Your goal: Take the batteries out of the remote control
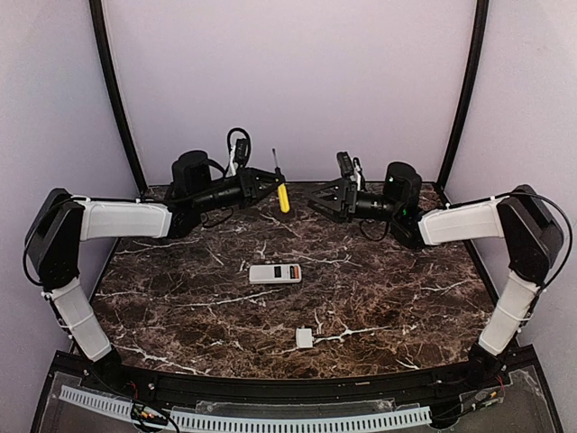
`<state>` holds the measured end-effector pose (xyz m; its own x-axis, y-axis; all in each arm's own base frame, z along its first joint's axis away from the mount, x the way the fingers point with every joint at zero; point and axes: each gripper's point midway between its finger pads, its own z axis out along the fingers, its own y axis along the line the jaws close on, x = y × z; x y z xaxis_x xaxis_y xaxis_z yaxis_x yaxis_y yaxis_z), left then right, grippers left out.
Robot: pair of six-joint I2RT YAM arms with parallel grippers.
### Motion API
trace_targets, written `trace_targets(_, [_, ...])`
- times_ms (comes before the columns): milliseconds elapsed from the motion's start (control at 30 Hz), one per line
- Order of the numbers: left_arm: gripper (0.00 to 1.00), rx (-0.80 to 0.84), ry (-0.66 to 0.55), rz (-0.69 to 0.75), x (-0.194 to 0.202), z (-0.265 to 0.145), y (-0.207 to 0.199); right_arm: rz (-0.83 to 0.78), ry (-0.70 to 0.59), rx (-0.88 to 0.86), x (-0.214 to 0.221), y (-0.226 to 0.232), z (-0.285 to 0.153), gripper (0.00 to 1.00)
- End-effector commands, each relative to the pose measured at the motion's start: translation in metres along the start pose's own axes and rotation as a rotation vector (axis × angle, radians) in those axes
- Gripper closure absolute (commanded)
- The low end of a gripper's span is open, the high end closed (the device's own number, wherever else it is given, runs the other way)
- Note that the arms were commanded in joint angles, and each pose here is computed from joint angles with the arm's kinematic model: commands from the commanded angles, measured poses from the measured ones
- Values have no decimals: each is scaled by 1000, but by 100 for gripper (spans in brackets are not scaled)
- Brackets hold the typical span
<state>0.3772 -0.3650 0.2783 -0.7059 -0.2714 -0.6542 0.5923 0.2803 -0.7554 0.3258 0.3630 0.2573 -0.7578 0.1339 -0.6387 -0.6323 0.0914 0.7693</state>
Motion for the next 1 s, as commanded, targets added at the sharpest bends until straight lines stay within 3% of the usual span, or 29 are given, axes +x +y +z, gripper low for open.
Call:
trace_targets(0, [100,140,-90,-121,-9,1,-15,-35,-64,-68,-19,16,22,7])
trace_targets(533, [100,191,-167,-182,-6,2,-18,-2,-2,-106,-5,18,56,39])
trace_targets(967, [100,161,-162,-135,4,1,-18,26,24,-84,3,14,60,99])
